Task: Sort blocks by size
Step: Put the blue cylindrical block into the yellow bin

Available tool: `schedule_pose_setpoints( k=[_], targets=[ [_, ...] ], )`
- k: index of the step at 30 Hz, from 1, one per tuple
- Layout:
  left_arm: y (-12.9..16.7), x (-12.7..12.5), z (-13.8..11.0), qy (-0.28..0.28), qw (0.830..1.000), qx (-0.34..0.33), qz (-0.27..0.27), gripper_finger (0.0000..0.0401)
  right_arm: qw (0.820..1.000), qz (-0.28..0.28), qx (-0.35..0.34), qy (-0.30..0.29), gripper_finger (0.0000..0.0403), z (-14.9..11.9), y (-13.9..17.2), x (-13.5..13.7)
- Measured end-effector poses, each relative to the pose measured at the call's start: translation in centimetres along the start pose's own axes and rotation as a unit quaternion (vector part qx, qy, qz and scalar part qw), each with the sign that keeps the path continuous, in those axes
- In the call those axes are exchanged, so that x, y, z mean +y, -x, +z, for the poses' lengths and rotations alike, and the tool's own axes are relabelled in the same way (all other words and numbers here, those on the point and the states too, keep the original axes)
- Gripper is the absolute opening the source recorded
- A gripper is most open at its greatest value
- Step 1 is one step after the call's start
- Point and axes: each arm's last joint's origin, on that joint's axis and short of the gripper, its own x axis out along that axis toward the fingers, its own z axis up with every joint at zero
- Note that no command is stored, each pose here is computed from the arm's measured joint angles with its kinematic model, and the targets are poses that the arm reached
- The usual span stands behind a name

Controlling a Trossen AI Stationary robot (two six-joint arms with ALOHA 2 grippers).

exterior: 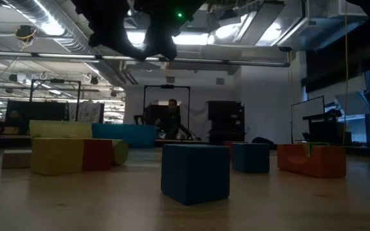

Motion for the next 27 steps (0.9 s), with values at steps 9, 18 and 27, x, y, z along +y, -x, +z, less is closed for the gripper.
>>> schedule_pose_setpoints(
  k=[9, 18, 27],
  targets=[
    [0.6, 4.8, -2.0, 0.058, 0.962, 0.097, 0.249, 0.0118, 0.988, 0.123, 0.093, 0.004, 0.0248, -2.4, 0.5, 2.5],
    [0.3, 6.9, -3.0, 0.133, 0.928, 0.161, 0.308, 0.0138, 0.909, 0.392, 0.144, -0.020, 0.0248, -4.9, 2.7, 5.1],
    [-2.6, 8.6, -3.1, 0.135, 0.906, 0.224, 0.332, 0.0134, 0.831, 0.525, 0.180, -0.051, 0.0248, -6.4, 3.8, 7.3]
  ],
)
